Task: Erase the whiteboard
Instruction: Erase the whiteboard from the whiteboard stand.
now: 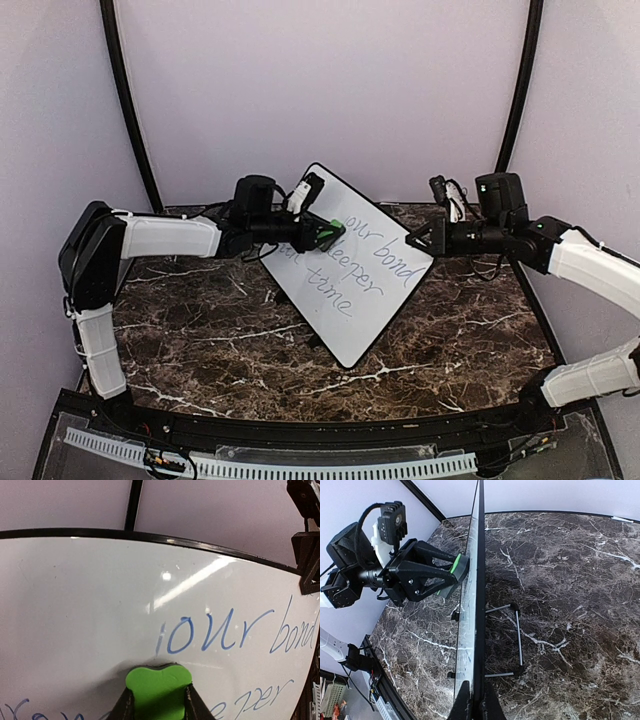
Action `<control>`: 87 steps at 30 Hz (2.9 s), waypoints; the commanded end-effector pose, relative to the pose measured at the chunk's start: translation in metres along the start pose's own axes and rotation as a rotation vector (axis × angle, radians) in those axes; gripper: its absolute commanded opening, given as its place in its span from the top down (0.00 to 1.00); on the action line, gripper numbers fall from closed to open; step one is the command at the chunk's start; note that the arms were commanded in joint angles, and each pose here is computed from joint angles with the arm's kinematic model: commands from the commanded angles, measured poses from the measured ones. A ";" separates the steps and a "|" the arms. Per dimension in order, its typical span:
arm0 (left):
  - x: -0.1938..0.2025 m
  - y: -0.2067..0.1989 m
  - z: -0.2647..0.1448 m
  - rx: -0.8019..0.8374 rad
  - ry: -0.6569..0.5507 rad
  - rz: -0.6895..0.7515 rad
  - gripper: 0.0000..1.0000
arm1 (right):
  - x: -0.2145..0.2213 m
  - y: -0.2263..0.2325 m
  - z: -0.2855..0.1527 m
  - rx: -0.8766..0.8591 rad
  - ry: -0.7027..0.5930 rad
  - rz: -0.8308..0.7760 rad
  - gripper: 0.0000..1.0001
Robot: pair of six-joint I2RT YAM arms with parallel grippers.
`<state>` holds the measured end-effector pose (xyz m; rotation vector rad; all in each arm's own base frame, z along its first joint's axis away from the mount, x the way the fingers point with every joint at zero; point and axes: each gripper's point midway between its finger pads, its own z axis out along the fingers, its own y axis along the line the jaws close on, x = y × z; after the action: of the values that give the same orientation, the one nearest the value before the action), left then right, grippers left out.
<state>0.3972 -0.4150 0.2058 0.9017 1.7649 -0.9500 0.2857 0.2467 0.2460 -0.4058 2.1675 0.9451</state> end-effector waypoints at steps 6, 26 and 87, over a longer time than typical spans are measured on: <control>0.063 0.003 0.000 -0.052 0.164 -0.051 0.91 | 0.031 0.050 0.012 -0.224 0.121 -0.205 1.00; 0.050 -0.006 0.017 0.043 0.184 -0.074 0.91 | 0.037 0.046 0.012 -0.208 0.128 -0.205 1.00; 0.069 -0.015 0.023 0.004 0.265 -0.107 0.91 | 0.041 0.046 0.016 -0.214 0.135 -0.199 1.00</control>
<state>0.4072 -0.4379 0.2241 0.9157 1.7967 -0.9842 0.2891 0.2460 0.2419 -0.3872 2.1834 0.9234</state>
